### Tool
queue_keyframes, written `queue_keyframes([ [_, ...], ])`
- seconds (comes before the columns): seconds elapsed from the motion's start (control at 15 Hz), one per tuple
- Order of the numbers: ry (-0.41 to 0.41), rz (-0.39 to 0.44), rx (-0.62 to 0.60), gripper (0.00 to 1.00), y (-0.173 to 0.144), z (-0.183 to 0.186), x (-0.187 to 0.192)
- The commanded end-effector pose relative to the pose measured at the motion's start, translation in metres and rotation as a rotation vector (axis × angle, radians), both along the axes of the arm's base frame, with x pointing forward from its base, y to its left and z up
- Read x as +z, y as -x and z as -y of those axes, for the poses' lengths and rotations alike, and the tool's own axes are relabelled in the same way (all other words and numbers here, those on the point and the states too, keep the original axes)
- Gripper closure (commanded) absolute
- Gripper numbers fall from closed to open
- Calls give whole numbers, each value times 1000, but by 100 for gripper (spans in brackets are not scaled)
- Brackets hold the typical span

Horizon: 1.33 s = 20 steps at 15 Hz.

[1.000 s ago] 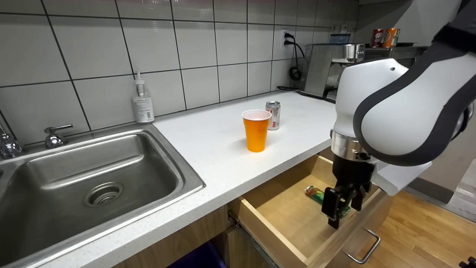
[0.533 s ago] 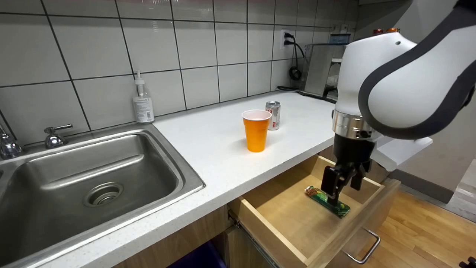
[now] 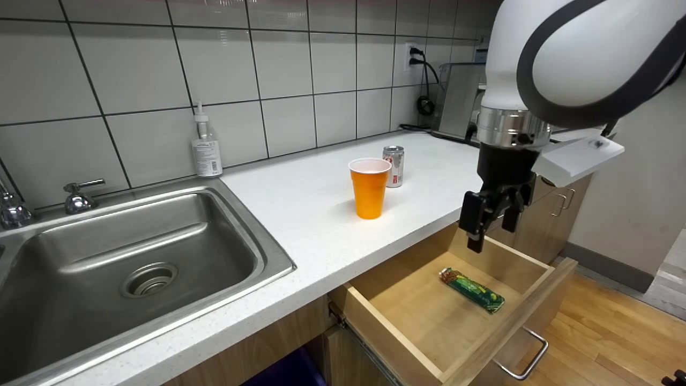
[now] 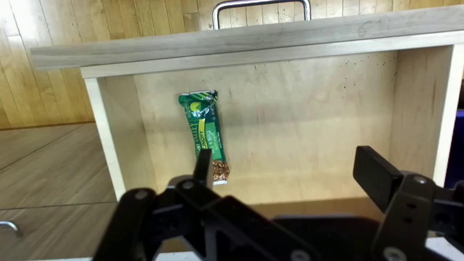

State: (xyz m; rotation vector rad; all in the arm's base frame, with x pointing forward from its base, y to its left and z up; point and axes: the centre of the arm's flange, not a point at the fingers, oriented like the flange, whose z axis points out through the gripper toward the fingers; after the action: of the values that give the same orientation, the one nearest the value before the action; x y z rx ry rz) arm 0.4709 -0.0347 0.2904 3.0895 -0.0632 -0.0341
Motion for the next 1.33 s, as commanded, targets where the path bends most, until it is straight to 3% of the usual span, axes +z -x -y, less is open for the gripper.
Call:
queue_keyframes([
  [0.0,17,22,-37,0,-17,21,31],
  [0.93,3,29,-30,0,-14,16,17],
  [1.27,30,79,-39,0,-17,25,40],
])
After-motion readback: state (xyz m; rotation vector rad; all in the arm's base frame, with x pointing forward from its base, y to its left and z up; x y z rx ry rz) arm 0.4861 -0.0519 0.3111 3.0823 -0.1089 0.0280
